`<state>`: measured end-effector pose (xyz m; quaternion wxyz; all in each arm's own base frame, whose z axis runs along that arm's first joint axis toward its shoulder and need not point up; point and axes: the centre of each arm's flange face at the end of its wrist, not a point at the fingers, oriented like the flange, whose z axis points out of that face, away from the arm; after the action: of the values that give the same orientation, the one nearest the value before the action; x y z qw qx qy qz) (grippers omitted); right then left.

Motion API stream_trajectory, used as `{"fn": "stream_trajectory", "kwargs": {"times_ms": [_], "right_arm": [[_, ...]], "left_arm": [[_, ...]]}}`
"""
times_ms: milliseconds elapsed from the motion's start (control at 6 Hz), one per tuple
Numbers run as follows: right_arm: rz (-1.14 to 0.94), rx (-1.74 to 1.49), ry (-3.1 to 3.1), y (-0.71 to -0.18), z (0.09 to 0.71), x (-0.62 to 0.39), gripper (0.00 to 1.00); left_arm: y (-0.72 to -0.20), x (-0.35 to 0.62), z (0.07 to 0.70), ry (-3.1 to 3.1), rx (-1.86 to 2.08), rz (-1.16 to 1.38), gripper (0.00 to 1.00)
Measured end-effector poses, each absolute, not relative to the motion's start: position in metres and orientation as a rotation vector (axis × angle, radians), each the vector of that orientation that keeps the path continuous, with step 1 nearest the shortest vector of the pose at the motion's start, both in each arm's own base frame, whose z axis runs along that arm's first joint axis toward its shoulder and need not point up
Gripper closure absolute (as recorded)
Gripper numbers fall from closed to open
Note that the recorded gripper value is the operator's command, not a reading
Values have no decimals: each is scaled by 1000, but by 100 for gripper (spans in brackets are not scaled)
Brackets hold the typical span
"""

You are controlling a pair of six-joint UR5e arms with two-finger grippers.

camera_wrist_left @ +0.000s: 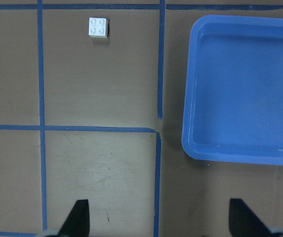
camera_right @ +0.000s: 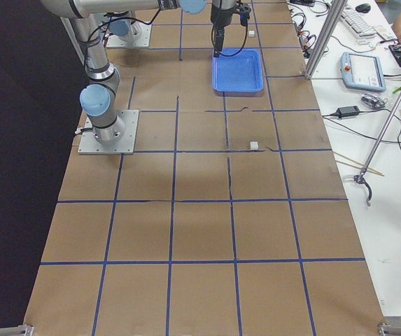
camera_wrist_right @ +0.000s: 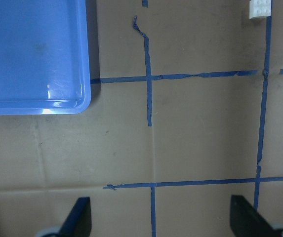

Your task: Assemble white blocks and place on blue tray

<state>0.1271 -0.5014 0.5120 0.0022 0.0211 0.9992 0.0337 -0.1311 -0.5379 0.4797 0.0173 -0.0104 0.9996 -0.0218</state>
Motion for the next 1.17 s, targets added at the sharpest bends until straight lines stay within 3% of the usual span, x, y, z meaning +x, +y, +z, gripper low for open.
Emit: {"fn": "stream_trajectory", "kwargs": {"times_ms": [833, 1167], "right_arm": [[99, 8, 3134, -501, 517, 127, 0], [77, -419, 3101, -500, 520, 124, 0]], "left_arm": [[-538, -128, 475, 3110, 74, -43, 1], [-548, -118, 477, 3094, 84, -115, 1]]}}
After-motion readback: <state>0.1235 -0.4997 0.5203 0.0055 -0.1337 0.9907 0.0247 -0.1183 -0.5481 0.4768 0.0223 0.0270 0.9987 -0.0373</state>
